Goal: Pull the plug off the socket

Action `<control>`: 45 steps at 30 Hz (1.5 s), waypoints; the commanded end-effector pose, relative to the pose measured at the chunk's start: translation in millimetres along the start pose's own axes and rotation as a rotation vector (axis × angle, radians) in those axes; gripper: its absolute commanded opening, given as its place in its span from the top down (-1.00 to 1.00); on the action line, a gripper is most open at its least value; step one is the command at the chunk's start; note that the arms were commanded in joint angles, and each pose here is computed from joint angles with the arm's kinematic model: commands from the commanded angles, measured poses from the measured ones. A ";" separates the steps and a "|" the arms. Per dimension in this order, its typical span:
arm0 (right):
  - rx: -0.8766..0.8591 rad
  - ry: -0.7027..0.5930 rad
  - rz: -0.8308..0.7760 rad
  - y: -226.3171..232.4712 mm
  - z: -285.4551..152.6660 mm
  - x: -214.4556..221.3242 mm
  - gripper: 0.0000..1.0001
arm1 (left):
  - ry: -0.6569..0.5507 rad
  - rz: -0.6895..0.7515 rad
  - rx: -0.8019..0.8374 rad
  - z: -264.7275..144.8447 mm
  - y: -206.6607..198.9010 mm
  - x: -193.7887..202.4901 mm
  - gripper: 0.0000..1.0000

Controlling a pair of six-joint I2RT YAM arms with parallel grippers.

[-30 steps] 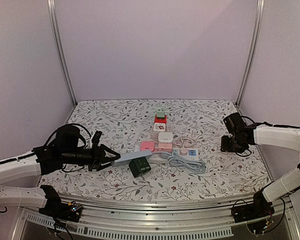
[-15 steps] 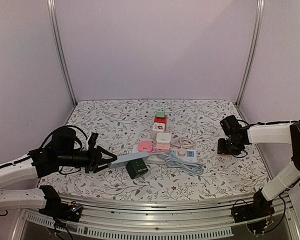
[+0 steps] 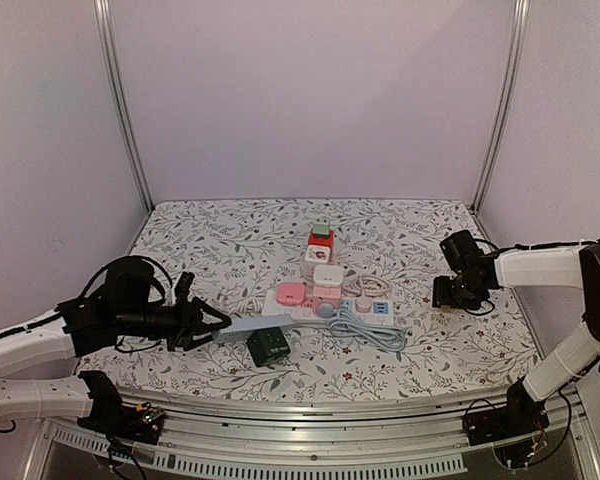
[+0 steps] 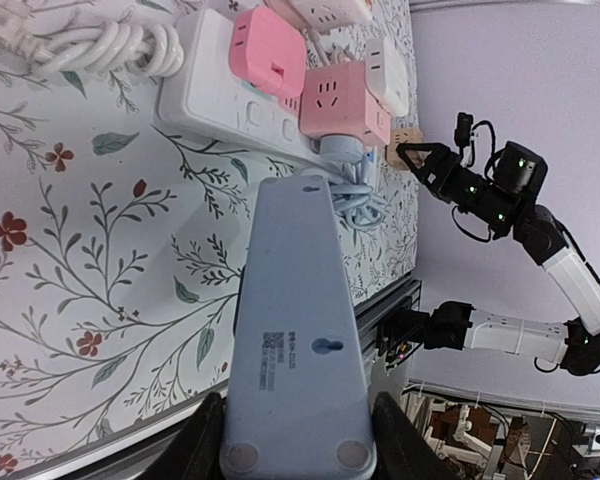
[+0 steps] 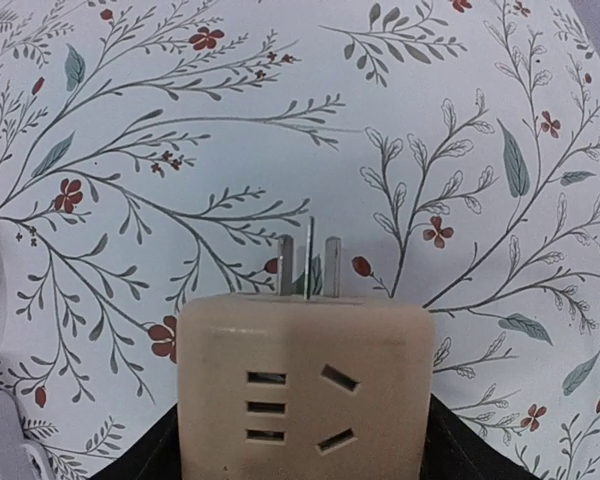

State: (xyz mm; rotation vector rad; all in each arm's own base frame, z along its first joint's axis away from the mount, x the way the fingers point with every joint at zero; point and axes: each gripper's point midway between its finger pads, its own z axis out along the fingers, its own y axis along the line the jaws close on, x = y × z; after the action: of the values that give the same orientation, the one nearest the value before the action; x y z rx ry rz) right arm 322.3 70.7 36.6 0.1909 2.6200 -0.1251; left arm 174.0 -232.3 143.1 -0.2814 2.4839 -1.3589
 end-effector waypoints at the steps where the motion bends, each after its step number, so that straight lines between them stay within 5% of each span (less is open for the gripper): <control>1: -0.015 -0.033 0.015 -0.3 -6.2 -7.2 -0.46 | -0.035 -0.014 -0.012 -3.9 4.3 -6.8 1.00; 14: -0.085 -0.101 0.015 -0.6 -49.6 -22.5 -0.83 | -0.046 -0.011 0.030 -10.3 -9.4 -8.7 1.00; 27: -0.535 -0.202 0.059 40.8 -154.4 -5.9 -0.93 | -0.005 0.013 0.045 -1.0 -21.9 -10.5 1.00; 36: -0.633 -0.181 -0.002 88.7 -176.1 21.6 -0.93 | 0.045 0.033 0.062 18.8 -35.3 -10.1 1.00; 45: -0.816 -0.127 -0.082 198.4 -201.8 59.4 -0.93 | 0.088 0.061 0.077 41.8 -52.3 -6.6 1.00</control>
State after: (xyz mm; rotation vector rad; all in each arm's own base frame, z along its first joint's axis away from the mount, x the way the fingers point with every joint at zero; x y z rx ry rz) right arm 201.1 254.0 148.4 -0.2452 2.4199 0.7241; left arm 188.8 -268.7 136.8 -0.2381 2.5824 -1.3679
